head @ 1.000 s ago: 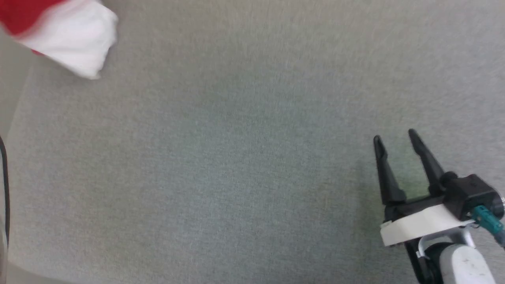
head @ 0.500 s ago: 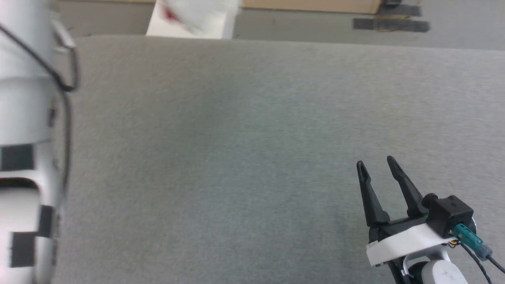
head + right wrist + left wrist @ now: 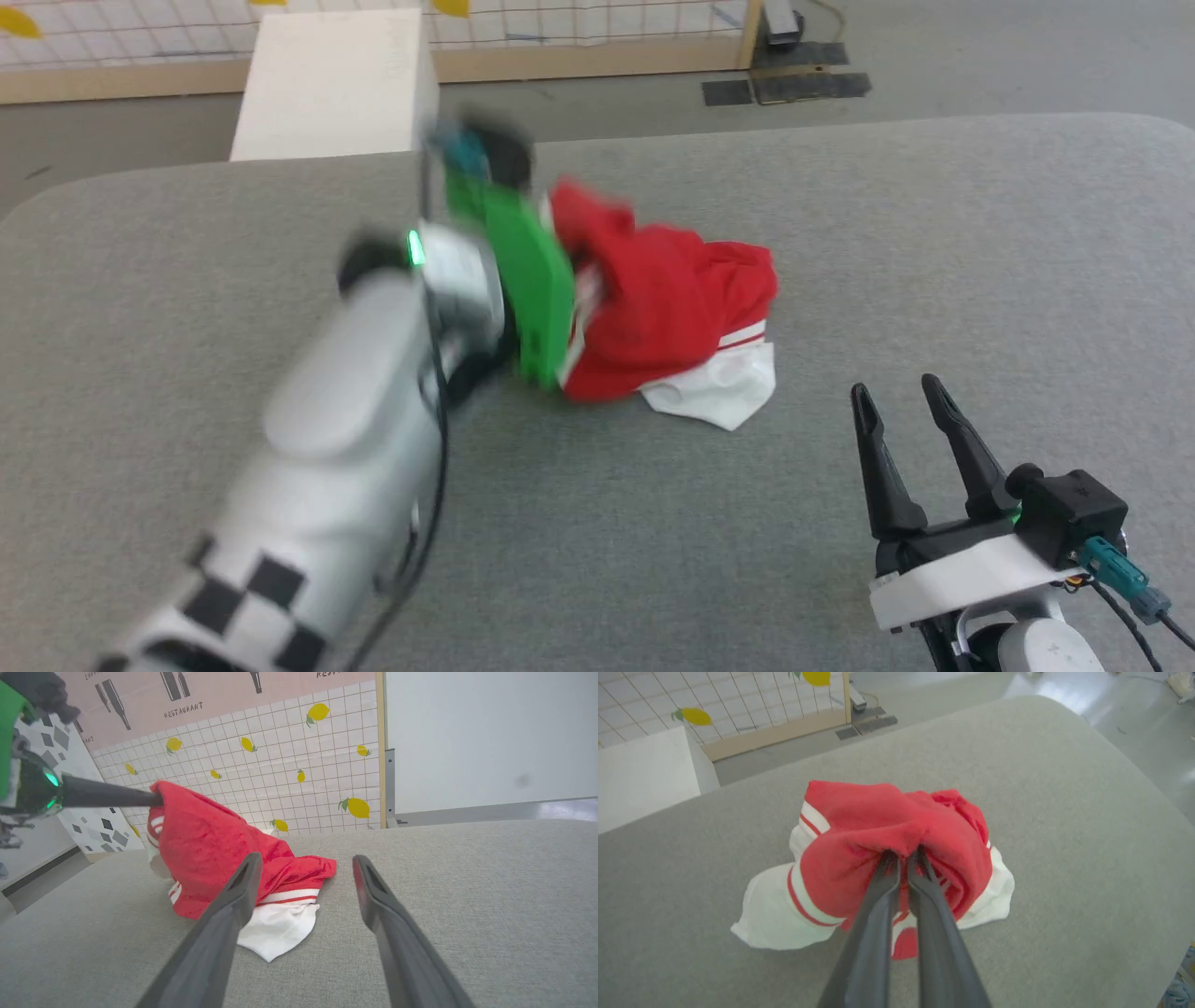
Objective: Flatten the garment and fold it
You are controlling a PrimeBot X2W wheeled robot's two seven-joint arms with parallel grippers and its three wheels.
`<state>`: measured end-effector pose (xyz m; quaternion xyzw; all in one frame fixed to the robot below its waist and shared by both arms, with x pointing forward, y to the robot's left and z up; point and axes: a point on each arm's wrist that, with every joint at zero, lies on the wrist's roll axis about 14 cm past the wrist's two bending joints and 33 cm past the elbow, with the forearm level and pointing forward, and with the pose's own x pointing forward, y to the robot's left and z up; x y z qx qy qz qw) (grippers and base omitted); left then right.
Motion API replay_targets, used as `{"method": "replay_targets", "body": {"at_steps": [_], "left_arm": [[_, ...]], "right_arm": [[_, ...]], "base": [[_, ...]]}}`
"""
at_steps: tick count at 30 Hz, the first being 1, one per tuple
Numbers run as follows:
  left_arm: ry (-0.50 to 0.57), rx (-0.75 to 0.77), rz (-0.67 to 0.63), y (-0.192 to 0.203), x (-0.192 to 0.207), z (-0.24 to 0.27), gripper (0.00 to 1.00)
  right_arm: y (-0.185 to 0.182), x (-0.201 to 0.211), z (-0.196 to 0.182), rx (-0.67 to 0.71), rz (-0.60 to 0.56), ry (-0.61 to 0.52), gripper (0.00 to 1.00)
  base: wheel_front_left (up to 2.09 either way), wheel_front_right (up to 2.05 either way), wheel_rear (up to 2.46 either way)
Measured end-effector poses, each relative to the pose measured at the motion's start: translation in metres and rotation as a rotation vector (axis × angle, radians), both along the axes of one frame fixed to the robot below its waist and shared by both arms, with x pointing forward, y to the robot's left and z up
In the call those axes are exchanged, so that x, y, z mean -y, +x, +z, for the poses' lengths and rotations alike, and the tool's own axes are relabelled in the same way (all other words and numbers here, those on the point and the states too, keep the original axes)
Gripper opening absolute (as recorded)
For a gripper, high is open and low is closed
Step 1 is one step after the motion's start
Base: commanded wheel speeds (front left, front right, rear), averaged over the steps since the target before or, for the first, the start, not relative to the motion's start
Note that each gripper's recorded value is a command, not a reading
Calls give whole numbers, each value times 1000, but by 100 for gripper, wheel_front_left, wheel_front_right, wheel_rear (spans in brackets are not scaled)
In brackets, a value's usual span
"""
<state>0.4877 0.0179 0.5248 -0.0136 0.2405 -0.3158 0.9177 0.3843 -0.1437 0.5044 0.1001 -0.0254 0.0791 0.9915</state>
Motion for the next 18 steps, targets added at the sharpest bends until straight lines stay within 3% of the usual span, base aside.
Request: {"method": "replay_targets", "body": {"at_steps": [6,10,11,12,15,18], "left_arm": [[242,-370,-102,-85,-2,-133,0],[255,-461,-86,-101,-6,-147,0],[228,-471,-65,-101,-7,-145,5],[180,-468,-31,-97,-7,-139,100],[29,-461,73,-89,-10,-122,100],[-136,-360,189,-63,-22,-83,100]], "right_arm": [[-5,15,-2,-8,-44,-5,100],[-6,21,-1,-3,-63,-6,100],[-7,22,-2,-5,-65,-7,100],[-8,21,-3,-9,-63,-6,100],[-10,17,-6,-16,-52,2,100],[-12,12,-4,-13,-36,12,100]], "base": [[0,0,0],[0,0,0],[0,0,0],[0,0,0],[0,0,0],[0,0,0]]}}
